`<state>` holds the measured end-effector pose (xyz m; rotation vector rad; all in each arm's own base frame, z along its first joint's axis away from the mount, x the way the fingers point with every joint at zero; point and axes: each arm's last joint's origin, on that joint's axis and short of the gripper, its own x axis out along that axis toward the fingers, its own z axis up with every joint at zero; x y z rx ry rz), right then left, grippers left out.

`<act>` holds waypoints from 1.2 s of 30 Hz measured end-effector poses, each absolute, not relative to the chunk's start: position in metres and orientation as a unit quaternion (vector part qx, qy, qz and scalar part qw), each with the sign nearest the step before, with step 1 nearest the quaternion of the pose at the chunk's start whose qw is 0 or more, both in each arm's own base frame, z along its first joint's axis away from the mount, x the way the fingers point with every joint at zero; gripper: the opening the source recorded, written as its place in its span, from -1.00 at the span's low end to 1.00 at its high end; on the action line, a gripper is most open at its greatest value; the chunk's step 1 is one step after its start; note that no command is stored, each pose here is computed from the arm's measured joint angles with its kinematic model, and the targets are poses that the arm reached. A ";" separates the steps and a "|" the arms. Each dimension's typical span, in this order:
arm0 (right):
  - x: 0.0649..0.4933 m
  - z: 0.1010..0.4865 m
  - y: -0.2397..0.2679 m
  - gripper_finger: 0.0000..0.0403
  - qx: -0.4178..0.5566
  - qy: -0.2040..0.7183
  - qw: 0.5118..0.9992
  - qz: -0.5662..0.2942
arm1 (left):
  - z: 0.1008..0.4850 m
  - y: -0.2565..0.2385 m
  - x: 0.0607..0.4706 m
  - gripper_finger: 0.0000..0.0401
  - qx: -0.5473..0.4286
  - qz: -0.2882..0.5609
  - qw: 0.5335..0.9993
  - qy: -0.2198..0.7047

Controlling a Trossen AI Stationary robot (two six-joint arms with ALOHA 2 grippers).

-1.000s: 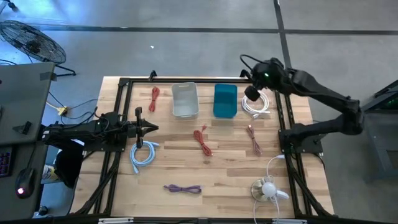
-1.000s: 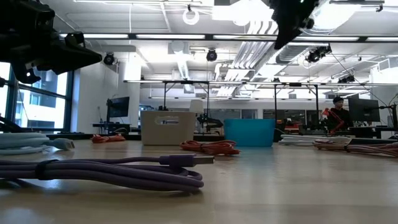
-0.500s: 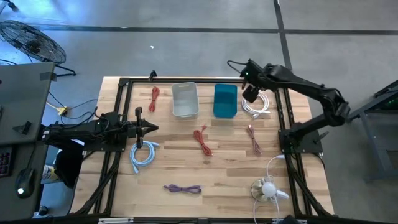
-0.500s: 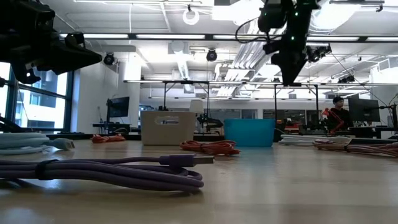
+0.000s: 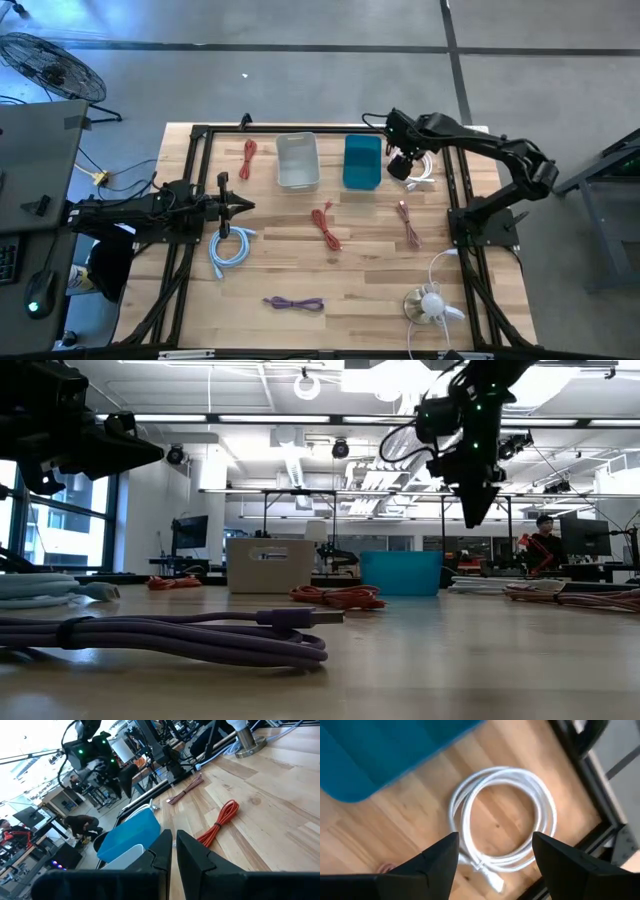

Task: Pick & Place USB Port
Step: Put the white HDMI cable into the gray bin

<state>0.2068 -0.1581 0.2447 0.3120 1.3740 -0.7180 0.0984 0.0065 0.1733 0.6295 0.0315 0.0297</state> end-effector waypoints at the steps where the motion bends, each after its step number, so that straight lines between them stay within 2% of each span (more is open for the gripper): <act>1: 0.206 0.241 -0.157 0.22 0.146 0.619 0.704 -0.316 | 0.173 0.007 0.098 -0.88 0.310 0.014 0.951 0.016; 13: 0.199 0.203 -0.150 0.21 0.165 0.629 0.702 -0.291 | 0.173 0.007 0.098 -0.88 0.310 0.015 0.951 0.016; 19: 0.199 0.192 -0.148 0.22 0.177 0.614 0.718 -0.276 | 0.173 0.007 0.098 -0.88 0.310 0.015 0.951 0.015; 36: 0.191 0.190 -0.166 0.20 0.195 0.583 0.730 -0.298 | 0.173 0.007 0.098 -0.88 0.310 0.015 0.951 0.016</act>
